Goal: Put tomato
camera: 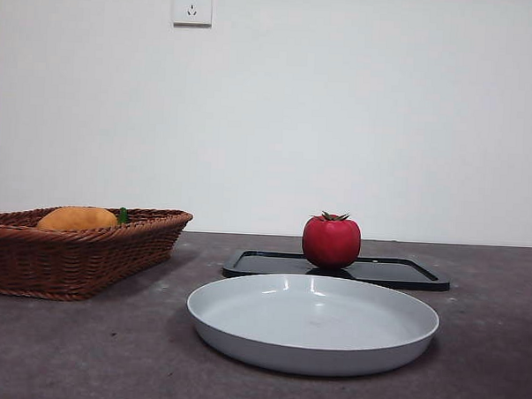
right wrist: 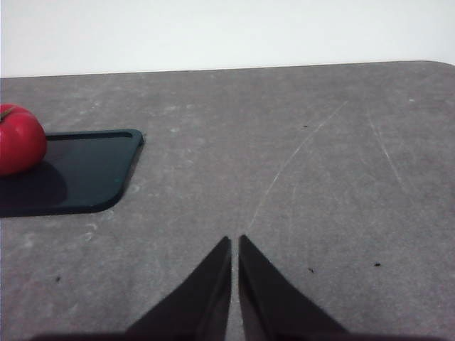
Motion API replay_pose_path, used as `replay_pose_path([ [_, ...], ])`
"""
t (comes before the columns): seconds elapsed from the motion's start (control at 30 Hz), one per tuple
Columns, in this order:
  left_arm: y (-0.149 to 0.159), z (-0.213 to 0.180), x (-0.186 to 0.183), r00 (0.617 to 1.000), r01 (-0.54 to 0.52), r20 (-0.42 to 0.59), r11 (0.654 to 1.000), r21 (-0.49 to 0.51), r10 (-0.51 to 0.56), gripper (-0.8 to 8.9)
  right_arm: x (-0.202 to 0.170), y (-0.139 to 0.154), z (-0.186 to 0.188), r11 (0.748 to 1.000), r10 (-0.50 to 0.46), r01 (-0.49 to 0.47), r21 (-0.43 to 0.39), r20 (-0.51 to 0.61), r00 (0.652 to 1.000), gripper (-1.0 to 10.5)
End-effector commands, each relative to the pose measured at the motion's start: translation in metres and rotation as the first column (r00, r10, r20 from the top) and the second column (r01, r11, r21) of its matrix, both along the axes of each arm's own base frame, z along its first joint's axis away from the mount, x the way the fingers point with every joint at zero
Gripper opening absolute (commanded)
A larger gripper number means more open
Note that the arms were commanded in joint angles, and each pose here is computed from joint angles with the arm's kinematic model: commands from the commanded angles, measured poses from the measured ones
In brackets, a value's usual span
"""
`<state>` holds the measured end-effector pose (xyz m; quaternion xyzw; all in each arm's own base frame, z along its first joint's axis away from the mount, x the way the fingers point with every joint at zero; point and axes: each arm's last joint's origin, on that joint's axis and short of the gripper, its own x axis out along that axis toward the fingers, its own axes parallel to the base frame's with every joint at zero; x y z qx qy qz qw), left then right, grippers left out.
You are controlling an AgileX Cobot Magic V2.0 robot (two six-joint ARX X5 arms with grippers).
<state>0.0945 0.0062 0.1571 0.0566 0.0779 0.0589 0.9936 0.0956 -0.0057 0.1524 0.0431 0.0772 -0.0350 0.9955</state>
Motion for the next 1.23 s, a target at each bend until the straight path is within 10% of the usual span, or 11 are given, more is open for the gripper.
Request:
replay_pose_path([
  [0.03, 0.0003, -0.0077, 0.0008, 1.0, -0.005, -0.028, 1.0, -0.008, 0.004, 0.1, 0.0001, 0.0002, -0.0028, 1.0, 0.003, -0.003, 0.013, -0.013, 1.0, 0.1],
  [1.23, 0.0003, -0.0077, 0.0008, 1.0, -0.005, -0.028, 1.0, -0.008, 0.004, 0.09, 0.0004, 0.0002, -0.0004, 1.0, 0.004, -0.004, 0.011, 0.009, 1.0, 0.1],
])
